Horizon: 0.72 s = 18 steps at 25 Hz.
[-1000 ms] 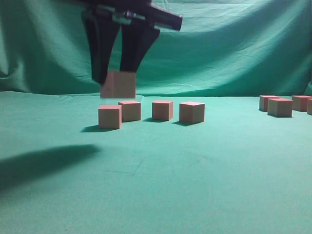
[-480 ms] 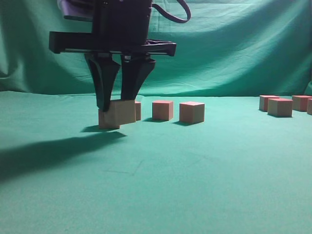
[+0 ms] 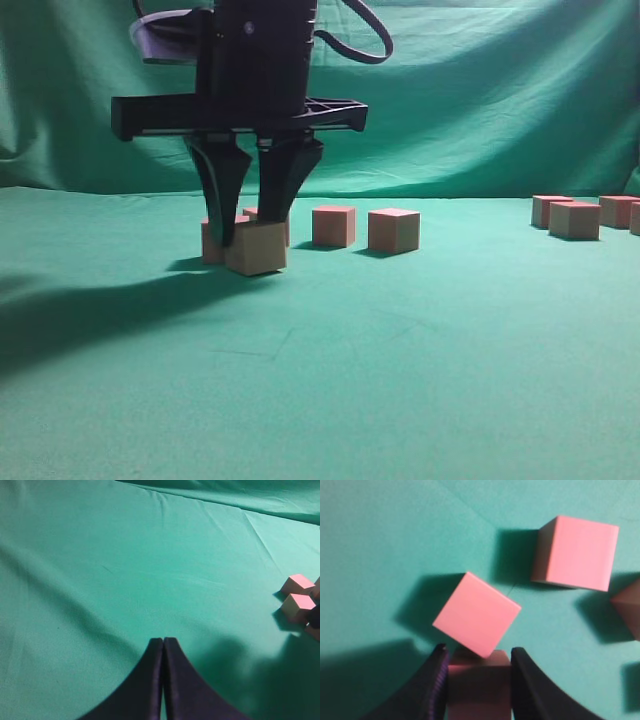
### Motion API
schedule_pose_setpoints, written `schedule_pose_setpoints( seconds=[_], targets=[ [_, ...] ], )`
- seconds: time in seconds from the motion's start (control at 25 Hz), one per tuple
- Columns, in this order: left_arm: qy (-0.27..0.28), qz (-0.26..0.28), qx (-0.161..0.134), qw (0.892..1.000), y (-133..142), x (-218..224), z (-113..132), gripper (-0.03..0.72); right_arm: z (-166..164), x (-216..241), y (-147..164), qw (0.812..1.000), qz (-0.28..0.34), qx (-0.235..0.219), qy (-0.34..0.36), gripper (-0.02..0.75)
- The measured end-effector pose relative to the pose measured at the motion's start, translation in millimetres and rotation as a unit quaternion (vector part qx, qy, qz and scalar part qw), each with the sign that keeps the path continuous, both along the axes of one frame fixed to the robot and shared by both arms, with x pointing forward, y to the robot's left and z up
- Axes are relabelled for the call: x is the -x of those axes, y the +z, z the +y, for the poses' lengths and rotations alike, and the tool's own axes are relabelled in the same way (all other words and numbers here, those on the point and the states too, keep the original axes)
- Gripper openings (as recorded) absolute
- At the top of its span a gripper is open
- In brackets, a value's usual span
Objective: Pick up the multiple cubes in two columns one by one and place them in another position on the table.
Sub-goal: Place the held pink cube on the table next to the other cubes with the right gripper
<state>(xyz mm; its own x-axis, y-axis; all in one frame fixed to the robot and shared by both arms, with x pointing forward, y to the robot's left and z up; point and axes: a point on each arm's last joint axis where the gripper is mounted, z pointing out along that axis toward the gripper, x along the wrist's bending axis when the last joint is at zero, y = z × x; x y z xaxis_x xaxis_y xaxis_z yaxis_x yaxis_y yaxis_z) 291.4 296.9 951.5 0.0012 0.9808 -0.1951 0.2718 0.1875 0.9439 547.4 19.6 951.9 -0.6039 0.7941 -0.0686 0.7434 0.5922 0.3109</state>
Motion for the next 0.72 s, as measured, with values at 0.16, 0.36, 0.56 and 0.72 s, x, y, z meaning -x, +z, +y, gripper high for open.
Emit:
schedule_pose_setpoints(
  seconds=[0.16,0.36,0.56,0.72],
  targets=[
    [0.000,0.000,0.000,1.000,0.0,0.0,0.0,0.000,1.9,-1.5,0.8,1.000,-0.009,-0.012,-0.003,0.263],
    [0.000,0.000,0.000,1.000,0.0,0.0,0.0,0.000,2.2,-1.8,0.9,1.000,-0.009,-0.016,-0.010,0.263],
    [0.000,0.000,0.000,1.000,0.0,0.0,0.0,0.000,2.3,-1.8,0.9,1.000,-0.009,-0.017,-0.010,0.263],
    [0.000,0.000,0.000,1.000,0.0,0.0,0.0,0.000,2.3,-1.8,0.9,1.000,-0.009,-0.017,-0.010,0.263]
  ],
)
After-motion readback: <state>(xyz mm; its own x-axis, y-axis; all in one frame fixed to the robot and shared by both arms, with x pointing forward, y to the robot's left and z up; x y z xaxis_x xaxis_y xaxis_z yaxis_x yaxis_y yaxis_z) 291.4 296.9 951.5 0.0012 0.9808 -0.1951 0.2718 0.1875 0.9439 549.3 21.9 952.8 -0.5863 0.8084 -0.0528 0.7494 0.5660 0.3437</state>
